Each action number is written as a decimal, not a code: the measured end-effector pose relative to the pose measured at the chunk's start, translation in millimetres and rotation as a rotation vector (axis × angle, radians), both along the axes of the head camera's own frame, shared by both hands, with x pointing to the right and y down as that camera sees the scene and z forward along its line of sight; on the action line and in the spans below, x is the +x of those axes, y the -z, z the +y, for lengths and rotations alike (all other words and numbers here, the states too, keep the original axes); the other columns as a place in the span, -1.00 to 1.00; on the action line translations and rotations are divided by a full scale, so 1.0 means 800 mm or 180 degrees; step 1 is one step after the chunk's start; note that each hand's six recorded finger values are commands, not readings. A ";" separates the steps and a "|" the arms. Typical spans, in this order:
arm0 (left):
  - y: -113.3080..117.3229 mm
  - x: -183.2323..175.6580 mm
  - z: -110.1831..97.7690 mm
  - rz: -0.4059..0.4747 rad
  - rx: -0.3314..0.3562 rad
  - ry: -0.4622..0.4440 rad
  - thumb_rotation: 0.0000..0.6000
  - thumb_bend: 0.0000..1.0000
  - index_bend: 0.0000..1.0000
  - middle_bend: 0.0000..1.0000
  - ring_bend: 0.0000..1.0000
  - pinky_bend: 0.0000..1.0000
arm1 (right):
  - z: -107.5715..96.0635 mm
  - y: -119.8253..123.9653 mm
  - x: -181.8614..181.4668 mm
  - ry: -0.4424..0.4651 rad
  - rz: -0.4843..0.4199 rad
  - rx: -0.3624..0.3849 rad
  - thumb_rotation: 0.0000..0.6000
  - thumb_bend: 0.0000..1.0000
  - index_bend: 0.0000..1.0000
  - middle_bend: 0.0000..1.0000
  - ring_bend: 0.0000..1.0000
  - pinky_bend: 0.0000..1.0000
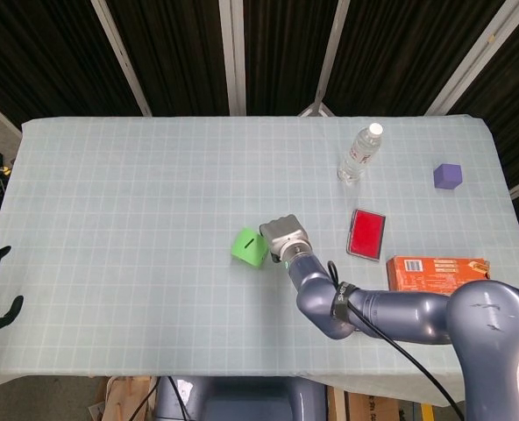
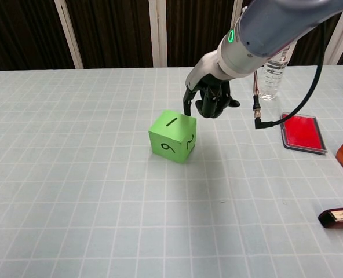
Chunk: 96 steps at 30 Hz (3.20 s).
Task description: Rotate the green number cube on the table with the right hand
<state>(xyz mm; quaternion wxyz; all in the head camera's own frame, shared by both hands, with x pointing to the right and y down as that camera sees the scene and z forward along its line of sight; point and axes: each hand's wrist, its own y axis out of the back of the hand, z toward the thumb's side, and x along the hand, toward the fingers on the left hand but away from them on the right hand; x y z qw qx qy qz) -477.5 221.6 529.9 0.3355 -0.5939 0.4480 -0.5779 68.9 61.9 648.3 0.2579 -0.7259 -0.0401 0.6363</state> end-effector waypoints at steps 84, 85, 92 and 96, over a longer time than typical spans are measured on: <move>0.004 -0.003 0.000 0.0000 0.0035 0.0020 1.00 -0.14 -0.74 -1.00 -1.00 -0.92 | 0.102 0.016 -0.039 0.0464 -0.1021 -0.0955 1.00 0.94 -0.52 0.70 0.76 0.48; 0.004 -0.003 0.000 0.0001 0.0034 0.0019 1.00 -0.14 -0.74 -1.00 -1.00 -0.92 | 0.102 0.015 -0.039 0.0459 -0.1017 -0.0950 1.00 0.94 -0.52 0.70 0.76 0.48; 0.003 -0.003 -0.001 0.0000 0.0025 0.0023 1.00 -0.14 -0.74 -1.00 -1.00 -0.92 | 0.103 0.016 -0.031 0.0435 -0.0974 -0.1023 1.00 0.94 -0.52 0.70 0.76 0.48; 0.000 0.000 -0.001 -0.0013 0.0008 -0.0003 1.00 -0.14 -0.74 -1.00 -1.00 -0.92 | 0.107 0.022 -0.028 0.0439 -0.0989 -0.1140 1.00 0.95 -0.52 0.70 0.76 0.48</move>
